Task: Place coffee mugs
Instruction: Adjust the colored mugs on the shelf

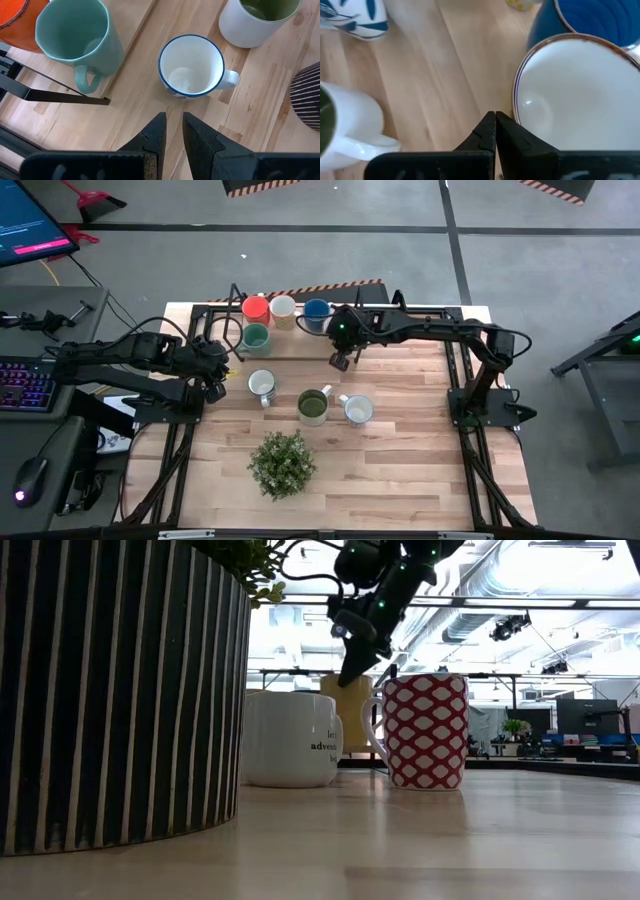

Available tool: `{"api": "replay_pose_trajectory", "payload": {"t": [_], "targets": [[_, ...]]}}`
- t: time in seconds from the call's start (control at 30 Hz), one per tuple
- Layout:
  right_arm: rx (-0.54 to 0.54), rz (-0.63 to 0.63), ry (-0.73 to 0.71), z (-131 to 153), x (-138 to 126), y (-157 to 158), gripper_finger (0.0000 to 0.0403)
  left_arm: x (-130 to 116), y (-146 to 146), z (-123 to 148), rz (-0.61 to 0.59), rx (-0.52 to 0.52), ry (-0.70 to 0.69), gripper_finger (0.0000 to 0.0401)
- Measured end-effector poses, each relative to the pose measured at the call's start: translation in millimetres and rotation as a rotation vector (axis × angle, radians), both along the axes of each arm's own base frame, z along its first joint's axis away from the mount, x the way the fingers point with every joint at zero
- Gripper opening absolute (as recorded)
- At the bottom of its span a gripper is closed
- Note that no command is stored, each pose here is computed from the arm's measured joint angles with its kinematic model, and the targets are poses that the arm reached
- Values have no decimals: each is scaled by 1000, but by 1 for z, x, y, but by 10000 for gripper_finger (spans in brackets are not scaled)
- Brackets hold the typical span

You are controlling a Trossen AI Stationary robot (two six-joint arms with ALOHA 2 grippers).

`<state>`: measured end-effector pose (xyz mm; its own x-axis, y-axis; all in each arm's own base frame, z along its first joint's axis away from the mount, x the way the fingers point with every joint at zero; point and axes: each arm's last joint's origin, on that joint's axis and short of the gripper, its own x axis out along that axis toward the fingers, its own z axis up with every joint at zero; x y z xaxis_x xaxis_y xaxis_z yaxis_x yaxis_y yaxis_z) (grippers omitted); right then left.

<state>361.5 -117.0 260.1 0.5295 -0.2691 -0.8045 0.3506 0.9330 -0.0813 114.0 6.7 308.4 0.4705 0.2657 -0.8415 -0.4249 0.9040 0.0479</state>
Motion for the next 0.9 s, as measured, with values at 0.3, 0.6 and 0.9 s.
{"api": "replay_pose_trajectory", "payload": {"t": [0.3,0.6,0.9], "targets": [[-26,-48,16,0,-3,-8,0,0,0,0,1,-1,0,53],[-25,-102,13,0,-7,-17,0,0,0,0,1,-1,0,53],[-56,-148,19,0,-10,-26,0,0,0,0,1,0,1,53]]}}
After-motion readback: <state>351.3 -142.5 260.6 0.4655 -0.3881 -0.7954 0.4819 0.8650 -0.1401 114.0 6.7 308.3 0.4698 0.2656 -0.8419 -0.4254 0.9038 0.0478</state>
